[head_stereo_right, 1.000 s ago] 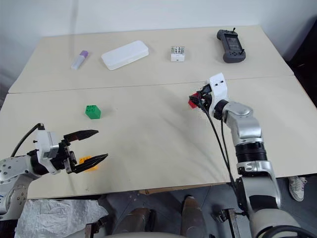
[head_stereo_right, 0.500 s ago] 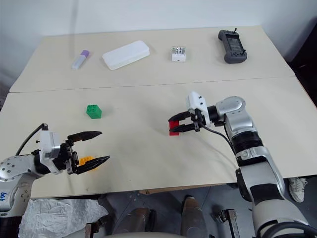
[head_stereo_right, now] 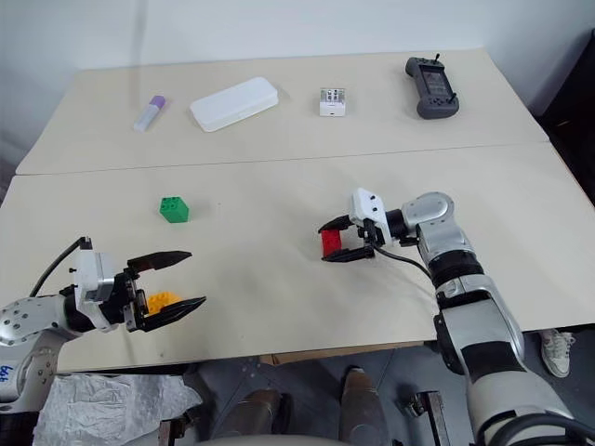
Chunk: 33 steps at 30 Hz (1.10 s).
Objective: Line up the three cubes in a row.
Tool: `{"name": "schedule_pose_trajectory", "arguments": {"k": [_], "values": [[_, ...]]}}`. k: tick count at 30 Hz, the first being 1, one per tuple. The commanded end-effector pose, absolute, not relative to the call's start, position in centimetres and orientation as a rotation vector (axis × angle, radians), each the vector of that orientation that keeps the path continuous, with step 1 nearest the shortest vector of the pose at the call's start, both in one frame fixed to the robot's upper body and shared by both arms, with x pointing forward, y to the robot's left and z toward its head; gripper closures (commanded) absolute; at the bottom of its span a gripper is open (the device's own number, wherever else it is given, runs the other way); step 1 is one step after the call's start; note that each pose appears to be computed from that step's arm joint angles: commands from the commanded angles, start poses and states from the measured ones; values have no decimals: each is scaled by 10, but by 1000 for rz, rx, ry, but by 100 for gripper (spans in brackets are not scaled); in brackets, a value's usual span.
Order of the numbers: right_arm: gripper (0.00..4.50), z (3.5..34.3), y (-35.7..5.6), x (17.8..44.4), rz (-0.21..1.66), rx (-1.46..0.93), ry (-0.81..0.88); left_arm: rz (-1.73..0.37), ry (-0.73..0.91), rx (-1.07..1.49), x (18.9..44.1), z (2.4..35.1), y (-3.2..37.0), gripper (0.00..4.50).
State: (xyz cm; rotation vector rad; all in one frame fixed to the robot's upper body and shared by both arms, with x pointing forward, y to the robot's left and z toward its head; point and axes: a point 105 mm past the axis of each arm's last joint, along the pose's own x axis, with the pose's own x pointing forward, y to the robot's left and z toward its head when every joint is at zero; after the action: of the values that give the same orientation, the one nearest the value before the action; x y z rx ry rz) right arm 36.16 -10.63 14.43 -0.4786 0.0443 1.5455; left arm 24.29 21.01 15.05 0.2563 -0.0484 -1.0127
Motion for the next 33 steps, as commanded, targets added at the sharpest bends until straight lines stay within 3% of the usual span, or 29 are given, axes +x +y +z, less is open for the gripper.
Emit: {"name": "schedule_pose_trajectory", "arguments": {"k": [1, 6, 11, 15, 18, 25, 28, 33], "values": [[4, 187, -123, 358, 1536, -509, -120, -857, -142, 245, 247, 176, 236, 0], [4, 220, -145, 341, 1509, -403, -246, -541, -163, 144, 233, 177, 299, 0], [4, 222, -150, 324, 1404, -282, -416, -216, -121, 77, 198, 150, 362, 0], [4, 205, -154, 308, 1380, -230, -372, -113, -81, 90, 178, 133, 374, 0], [4, 195, -158, 300, 1343, -222, -357, -142, -88, 85, 179, 129, 356, 0], [4, 193, -156, 296, 1294, -190, -349, -220, -198, 78, 231, 159, 299, 0], [4, 193, -152, 295, 1303, -173, -347, -146, -47, 82, 263, 155, 290, 0], [4, 201, -147, 298, 1292, -116, -367, -140, -14, 50, 310, 174, 264, 0]]}}
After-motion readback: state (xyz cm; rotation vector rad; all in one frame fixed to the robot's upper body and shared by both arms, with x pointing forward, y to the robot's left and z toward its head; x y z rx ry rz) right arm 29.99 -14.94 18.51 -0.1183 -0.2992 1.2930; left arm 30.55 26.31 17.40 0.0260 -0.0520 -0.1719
